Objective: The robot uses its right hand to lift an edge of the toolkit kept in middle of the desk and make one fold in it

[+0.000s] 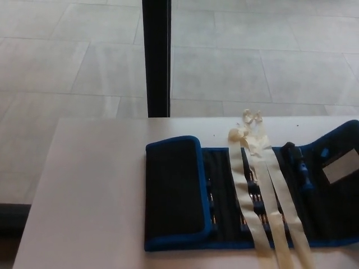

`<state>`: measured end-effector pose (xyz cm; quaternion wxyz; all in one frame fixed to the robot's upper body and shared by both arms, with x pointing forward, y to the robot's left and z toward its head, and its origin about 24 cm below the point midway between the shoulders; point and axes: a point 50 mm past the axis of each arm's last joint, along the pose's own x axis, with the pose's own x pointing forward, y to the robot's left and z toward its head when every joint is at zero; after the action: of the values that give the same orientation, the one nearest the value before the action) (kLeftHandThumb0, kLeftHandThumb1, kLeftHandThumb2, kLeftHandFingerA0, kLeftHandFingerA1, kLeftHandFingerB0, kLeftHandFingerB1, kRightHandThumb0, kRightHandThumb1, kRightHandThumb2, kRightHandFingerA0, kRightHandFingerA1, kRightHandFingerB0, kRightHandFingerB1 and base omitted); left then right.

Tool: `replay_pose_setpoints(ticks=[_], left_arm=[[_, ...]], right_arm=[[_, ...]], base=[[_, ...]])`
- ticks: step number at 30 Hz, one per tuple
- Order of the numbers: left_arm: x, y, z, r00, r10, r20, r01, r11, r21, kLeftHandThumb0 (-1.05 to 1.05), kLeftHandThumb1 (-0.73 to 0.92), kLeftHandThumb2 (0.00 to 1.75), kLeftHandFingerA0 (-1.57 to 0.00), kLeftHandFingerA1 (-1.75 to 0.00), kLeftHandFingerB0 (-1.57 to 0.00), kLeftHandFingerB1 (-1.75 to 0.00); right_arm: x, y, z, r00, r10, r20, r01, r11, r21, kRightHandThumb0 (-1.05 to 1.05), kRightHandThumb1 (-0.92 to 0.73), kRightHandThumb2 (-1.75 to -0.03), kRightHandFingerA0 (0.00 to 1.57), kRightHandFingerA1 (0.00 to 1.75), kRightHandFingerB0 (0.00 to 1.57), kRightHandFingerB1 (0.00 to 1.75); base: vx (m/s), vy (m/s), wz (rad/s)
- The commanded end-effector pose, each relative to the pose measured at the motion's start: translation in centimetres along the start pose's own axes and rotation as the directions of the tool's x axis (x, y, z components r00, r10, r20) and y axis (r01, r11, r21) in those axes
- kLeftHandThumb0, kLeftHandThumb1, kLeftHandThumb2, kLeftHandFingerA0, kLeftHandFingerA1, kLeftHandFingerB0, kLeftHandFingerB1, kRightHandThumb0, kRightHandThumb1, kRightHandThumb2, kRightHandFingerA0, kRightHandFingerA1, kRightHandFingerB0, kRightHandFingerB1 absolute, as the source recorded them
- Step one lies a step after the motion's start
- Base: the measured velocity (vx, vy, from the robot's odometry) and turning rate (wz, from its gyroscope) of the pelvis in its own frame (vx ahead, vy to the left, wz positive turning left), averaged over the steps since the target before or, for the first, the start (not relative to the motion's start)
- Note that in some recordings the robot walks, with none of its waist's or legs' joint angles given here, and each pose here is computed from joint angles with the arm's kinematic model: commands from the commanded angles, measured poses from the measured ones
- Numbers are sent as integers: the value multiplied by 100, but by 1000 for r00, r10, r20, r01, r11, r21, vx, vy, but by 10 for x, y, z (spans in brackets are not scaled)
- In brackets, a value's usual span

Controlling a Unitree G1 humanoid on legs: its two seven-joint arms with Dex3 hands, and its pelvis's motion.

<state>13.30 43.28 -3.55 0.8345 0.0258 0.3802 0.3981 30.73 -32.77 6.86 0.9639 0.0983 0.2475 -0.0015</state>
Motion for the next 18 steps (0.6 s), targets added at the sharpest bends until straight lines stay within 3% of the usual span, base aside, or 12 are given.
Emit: replay_pose_setpoints(ticks=[1, 8, 9, 10, 15, 18], left_arm=[[0, 7, 5, 1000, 14, 11, -14, 1000, 4, -86, 92, 67, -59, -66, -41, -50], [0, 9, 6, 1000, 15, 16, -15, 1000, 15, -85, 92, 68, -60, -69, -40, -51], [0, 9, 7, 1000, 14, 18, -14, 1000, 18, -81, 71, 111, -59, -77, -38, -61], [0, 8, 7, 1000, 13, 18, -13, 1000, 16, -84, 92, 69, -59, -73, -39, -51], [0, 8, 7, 1000, 15, 17, -15, 1000, 15, -85, 92, 68, -58, -66, -41, -51], [0, 5, 7, 1000, 11, 15, -11, 1000, 9, -86, 92, 68, -58, -66, -40, -50]], right_arm=[[-1, 15, 5, 995, 97, -28, -96, 995, 25, -65, -79, -64, 44, 44, 25, 34], [-2, 24, 17, 992, 123, 15, -124, 991, 44, -64, -77, -63, 48, 47, 26, 35], [-3, 26, 19, 991, 131, 21, -132, 990, 38, -63, -76, -63, 48, 47, 27, 35], [-4, 30, 21, 989, 143, 25, -143, 989, 31, -64, -76, -63, 46, 45, 26, 35], [-14, 69, 29, 954, 292, 65, -285, 952, -108, -65, -78, -63, 44, 43, 25, 34], [-16, 89, 30, 947, 313, 76, -291, 933, -213, -66, -76, -63, 50, 45, 29, 36]], base=[[0, 0, 0], [0, 0, 0], [0, 0, 0], [0, 0, 0], [0, 0, 0], [0, 0, 0]])
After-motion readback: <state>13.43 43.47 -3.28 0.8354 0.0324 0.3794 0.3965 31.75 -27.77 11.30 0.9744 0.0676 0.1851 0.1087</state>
